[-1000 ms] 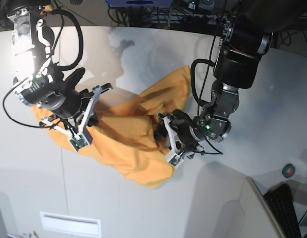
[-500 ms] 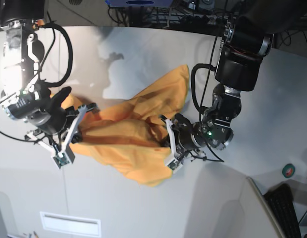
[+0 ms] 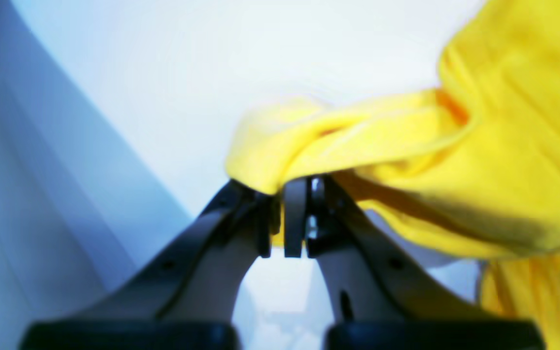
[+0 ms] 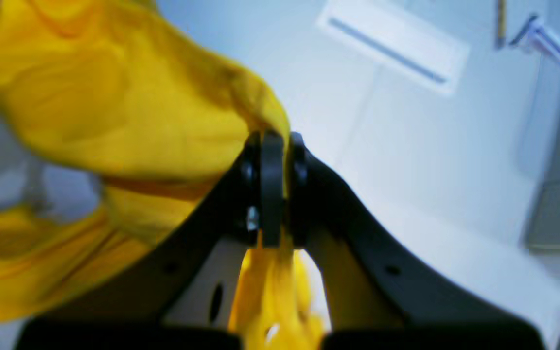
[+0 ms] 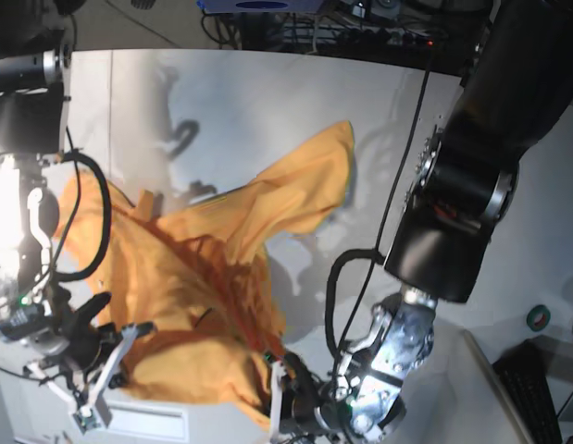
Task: Layout the t-shirt on the table in an organized manner, then fold the t-shirt properly
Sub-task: 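Lift the shirt with both grippers and shake it out over the table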
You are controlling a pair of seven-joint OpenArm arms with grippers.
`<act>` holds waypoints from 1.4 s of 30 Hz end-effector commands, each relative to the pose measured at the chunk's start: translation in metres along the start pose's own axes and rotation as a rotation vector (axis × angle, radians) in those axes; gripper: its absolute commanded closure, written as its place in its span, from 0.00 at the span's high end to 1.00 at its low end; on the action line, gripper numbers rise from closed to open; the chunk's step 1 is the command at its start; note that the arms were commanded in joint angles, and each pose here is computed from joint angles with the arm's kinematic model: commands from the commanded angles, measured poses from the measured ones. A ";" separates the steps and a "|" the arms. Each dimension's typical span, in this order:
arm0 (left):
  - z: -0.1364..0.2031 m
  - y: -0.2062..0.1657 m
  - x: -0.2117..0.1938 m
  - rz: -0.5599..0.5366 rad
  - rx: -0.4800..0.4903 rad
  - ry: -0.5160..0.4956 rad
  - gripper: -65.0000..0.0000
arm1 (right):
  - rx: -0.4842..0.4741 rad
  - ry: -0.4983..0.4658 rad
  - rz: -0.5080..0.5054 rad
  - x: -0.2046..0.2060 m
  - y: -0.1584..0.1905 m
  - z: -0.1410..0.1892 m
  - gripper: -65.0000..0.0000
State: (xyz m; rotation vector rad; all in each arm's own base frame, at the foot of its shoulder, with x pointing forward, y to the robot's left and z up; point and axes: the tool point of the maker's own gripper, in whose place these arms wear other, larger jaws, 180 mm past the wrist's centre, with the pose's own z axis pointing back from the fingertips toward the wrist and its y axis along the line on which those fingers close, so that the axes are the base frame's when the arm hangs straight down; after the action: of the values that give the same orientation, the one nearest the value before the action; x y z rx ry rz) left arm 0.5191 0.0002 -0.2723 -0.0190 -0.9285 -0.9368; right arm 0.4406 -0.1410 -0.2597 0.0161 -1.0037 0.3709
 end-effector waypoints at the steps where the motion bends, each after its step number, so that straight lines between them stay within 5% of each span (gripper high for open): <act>1: 0.012 0.032 0.043 -0.002 0.067 -0.080 0.00 | -0.042 -0.091 0.014 0.036 -0.021 0.005 0.00; 7: 0.026 0.079 0.125 0.026 0.153 -0.211 0.00 | -0.155 -0.223 0.046 0.111 -0.084 0.019 0.00; 13: 0.074 0.126 0.204 0.022 0.288 -0.368 0.00 | -0.260 -0.394 0.104 0.180 -0.126 0.062 0.00; 20: 0.120 0.096 0.237 -0.071 0.323 -0.451 0.00 | -0.344 -0.468 0.152 0.190 -0.146 0.103 0.00; 26: 0.134 0.028 0.153 -0.068 0.308 -0.365 0.00 | -0.319 -0.332 0.103 0.093 -0.132 0.090 0.00; 29: 0.111 -0.008 0.075 -0.069 0.289 -0.215 0.00 | -0.249 -0.196 0.044 0.018 -0.102 0.070 0.00; 36: 0.071 -0.157 -0.100 -0.134 0.070 0.175 0.00 | -0.111 0.109 -0.184 -0.163 -0.030 0.041 0.00; 42: 0.078 -0.214 -0.156 -0.097 -0.039 0.296 0.00 | -0.069 0.265 -0.268 -0.239 0.004 0.048 0.00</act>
State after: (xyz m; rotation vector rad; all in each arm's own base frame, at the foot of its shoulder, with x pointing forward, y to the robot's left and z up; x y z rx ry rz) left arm 0.2661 0.0071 -0.4207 0.1150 -0.5927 -1.0300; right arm 0.2732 -0.2019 -0.4446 0.0823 -0.6916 0.0885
